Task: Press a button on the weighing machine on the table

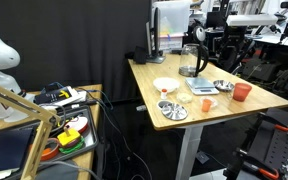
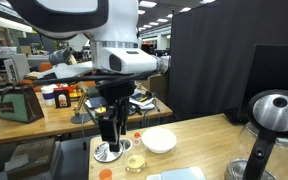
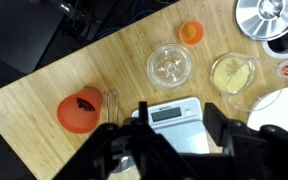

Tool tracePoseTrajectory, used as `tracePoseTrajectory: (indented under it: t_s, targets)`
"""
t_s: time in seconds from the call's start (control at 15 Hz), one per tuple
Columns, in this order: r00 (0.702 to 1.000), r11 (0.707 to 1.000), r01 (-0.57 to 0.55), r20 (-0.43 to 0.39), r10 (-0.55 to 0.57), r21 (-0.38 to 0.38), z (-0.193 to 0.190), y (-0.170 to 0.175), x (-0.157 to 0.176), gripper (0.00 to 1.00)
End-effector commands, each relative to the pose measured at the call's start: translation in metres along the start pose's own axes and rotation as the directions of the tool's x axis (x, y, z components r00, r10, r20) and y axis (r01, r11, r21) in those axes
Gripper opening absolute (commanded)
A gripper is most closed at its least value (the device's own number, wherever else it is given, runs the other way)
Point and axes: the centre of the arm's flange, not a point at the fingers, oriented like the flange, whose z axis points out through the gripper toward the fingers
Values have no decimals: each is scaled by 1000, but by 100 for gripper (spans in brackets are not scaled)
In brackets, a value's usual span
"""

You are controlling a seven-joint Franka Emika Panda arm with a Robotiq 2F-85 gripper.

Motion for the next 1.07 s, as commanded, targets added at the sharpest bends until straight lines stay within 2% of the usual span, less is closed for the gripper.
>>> tracePoseTrajectory:
  t_s: [0.0, 0.27, 0.53, 1.0]
  targets:
    - [998, 998, -60, -6, 60, -14, 11, -5, 10, 30]
    - [990, 989, -140, -19, 139, -40, 15, -7, 21, 2]
    - [985, 984, -169, -50, 166, -60, 13, -11, 27, 0]
    - [987, 995, -104, -120, 105, 10, -33, -29, 13, 0]
